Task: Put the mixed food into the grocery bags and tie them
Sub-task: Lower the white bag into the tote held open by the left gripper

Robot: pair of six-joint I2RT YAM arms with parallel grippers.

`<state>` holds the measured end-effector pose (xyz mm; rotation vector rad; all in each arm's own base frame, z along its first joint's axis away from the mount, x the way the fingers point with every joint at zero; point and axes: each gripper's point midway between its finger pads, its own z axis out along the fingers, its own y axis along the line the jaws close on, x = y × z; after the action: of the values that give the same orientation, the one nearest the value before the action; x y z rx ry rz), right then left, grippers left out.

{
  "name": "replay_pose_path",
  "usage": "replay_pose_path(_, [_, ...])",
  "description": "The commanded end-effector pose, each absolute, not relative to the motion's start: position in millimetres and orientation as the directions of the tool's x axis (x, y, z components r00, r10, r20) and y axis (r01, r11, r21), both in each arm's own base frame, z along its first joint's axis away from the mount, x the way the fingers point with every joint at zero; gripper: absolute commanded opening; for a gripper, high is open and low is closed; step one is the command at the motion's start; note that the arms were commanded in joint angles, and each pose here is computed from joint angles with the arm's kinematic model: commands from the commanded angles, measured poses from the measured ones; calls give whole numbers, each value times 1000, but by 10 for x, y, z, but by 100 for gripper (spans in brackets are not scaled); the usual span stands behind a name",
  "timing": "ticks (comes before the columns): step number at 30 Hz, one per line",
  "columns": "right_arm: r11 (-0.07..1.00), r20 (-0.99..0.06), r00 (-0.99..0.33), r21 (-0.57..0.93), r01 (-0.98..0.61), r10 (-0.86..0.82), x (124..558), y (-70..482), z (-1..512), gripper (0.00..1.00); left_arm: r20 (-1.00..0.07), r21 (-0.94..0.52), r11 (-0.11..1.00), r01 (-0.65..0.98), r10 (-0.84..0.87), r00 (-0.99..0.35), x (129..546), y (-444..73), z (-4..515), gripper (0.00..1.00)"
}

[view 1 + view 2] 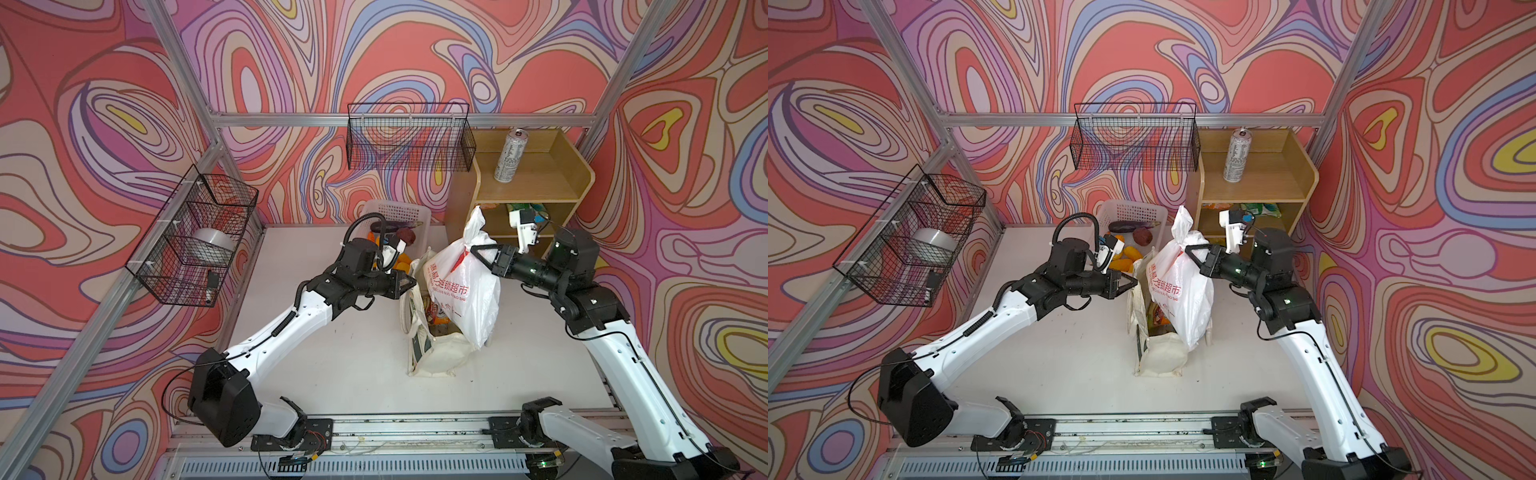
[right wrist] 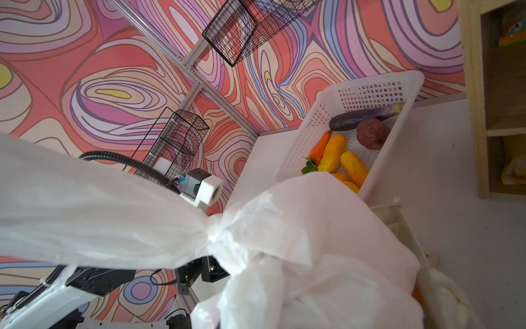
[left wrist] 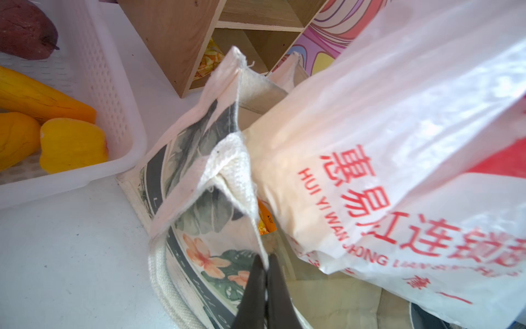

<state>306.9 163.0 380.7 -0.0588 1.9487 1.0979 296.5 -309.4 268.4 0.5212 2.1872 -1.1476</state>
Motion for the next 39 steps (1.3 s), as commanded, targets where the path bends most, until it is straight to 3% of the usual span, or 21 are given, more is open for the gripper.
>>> replay_pose_path(1, [623,-723,-570,663,-415,390,3210,1643,3851,0,-761,-566,423,708,63,-646,2847,-3164,3014,0])
replay_pose_path(11, [648,-745,-553,636,-420,373,3343,1890,3812,0,-736,-592,422,687,65,-674,2854,-3185,2894,0])
replay_pose_path(20, [725,-770,-618,514,-458,156,2909,2619,2797,0,-735,-607,471,640,-27,-678,2987,-3132,2875,0])
replay_pose_path(24, [839,-759,-646,399,-369,78,2852,2440,2292,0,-740,-600,498,626,-49,-671,3019,-3084,2888,0])
replay_pose_path(28, [899,-745,-665,325,-293,52,2891,2267,2168,0,-752,-589,515,623,-66,-656,3040,-3048,2929,0])
replay_pose_path(39, [932,-611,-791,278,-234,-16,2936,2388,1579,0,-760,-586,515,626,-79,-646,3016,-3015,2983,0])
